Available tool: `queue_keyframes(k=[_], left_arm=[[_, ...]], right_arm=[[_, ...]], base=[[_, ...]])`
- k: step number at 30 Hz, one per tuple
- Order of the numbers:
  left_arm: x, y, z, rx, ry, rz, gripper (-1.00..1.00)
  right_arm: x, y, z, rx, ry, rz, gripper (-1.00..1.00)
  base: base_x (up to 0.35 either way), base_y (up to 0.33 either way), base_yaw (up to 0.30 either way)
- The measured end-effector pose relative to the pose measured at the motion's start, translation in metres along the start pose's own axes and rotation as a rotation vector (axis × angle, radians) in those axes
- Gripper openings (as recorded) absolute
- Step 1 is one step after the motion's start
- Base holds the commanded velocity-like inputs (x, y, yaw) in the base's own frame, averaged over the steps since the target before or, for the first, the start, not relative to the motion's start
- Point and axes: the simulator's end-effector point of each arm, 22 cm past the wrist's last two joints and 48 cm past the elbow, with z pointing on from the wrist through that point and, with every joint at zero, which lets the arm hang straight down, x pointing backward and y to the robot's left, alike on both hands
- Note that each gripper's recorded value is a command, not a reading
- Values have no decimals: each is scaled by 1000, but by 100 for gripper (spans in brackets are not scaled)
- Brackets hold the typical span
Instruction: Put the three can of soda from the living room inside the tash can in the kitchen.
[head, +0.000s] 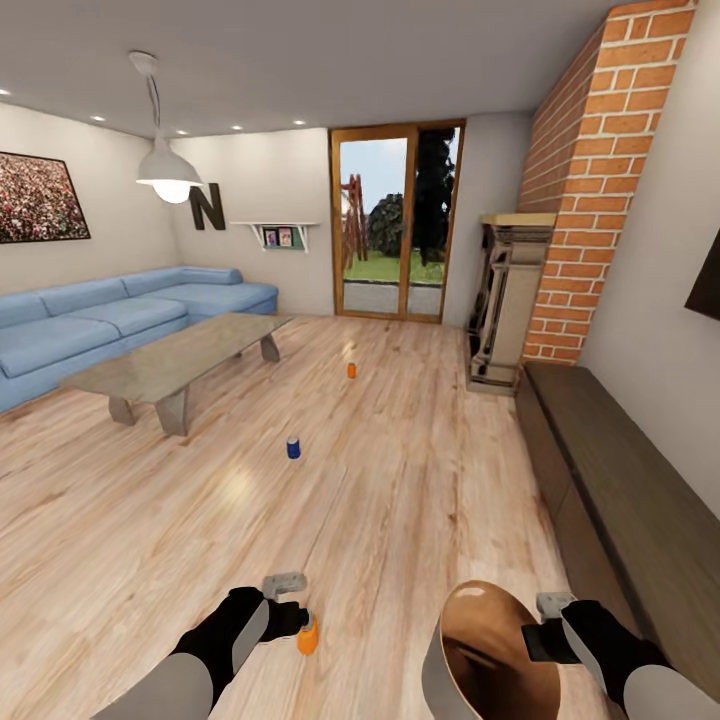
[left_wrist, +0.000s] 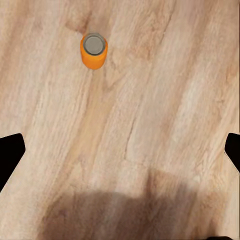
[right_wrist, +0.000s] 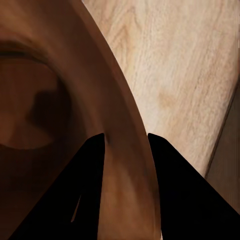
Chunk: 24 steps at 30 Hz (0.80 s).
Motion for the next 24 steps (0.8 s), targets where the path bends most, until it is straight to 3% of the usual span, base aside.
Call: queue_keyframes(k=[11,24], left_arm=[[0,0,0,0,-1,0,100],[-3,-1,-1,2,-6,0,100]], right_arm=[[0,0,0,2,1,-3,-100],[0,0,0,1,1,-2,-100]], base=[[279,-149,0],[84,-15,0]])
